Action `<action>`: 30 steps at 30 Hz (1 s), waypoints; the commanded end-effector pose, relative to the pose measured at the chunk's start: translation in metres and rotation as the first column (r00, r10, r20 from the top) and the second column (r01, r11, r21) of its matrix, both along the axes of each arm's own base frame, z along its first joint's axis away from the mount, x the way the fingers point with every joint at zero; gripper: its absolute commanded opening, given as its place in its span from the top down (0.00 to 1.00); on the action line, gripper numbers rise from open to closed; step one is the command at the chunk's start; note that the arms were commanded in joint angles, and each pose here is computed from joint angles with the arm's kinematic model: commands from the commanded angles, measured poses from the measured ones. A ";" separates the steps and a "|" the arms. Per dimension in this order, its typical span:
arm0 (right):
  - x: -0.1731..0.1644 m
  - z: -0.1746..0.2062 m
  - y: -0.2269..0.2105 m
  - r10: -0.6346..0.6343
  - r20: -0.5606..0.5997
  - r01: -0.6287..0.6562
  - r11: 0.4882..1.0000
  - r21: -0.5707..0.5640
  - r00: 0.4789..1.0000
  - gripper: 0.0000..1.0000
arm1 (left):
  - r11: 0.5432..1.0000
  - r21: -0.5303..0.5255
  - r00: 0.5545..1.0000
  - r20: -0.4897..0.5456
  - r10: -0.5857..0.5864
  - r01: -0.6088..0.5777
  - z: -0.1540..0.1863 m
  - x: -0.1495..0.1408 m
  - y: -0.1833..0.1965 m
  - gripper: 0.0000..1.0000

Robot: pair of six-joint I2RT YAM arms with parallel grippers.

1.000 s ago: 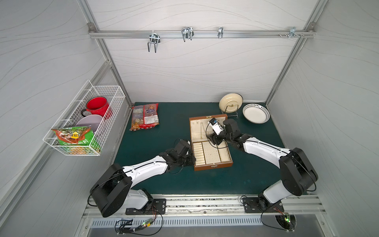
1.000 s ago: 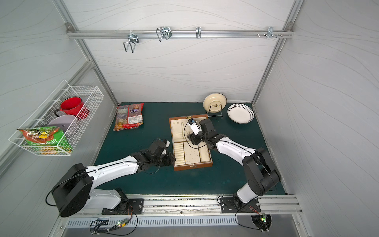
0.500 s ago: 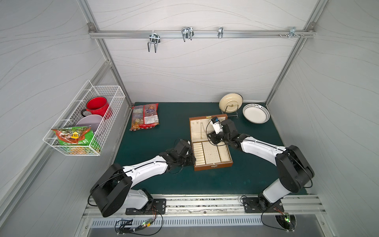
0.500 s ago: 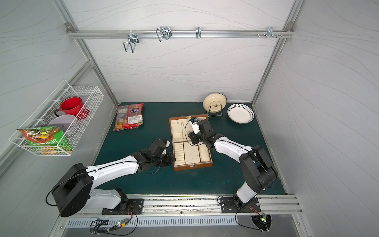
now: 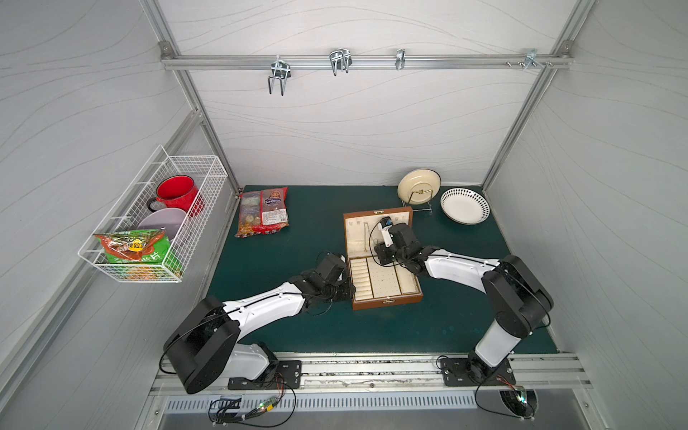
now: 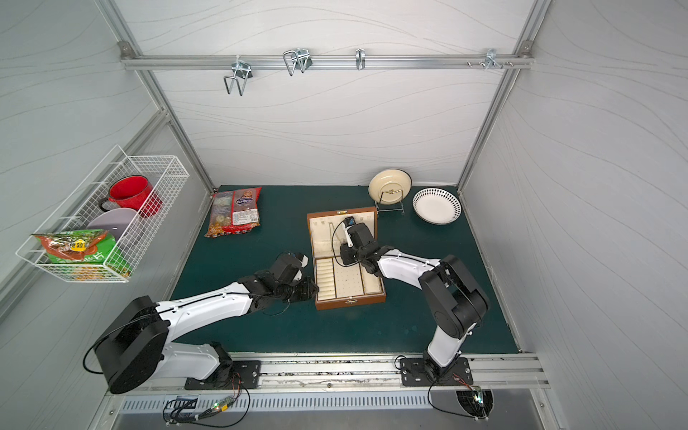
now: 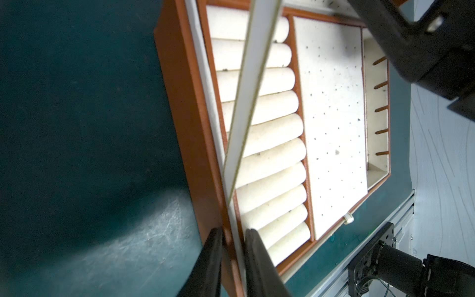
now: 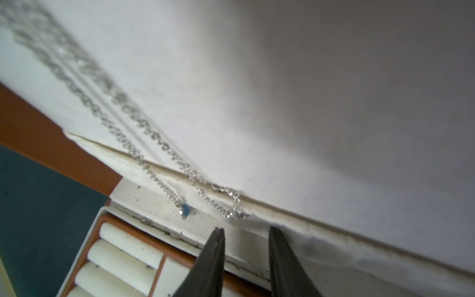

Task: Put jewelry chain into jewelry box
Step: Adjust the necklace in the storage slot.

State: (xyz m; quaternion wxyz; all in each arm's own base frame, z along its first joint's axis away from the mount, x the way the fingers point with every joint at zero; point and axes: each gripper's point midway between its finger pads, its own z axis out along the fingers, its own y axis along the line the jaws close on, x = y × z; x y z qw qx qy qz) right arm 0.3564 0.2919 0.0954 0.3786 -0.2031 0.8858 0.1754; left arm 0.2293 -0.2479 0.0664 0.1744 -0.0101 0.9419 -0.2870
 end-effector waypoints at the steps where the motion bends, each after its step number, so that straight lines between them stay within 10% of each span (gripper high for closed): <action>1: 0.014 0.017 0.009 -0.042 0.064 0.039 0.998 0.041 0.997 0.76 | 1.000 0.013 1.000 -0.020 -0.015 0.016 -0.006 -0.002 -0.002 0.80; 15: 0.013 0.061 0.013 -0.034 0.176 0.020 0.997 0.080 0.984 0.99 | 1.000 0.007 1.000 -0.021 -0.012 0.013 -0.007 -0.003 -0.002 0.80; 30: 0.021 0.082 0.002 -0.048 0.191 0.033 0.996 0.078 0.980 0.89 | 1.000 0.003 1.000 -0.023 -0.009 0.009 -0.007 -0.004 -0.002 0.80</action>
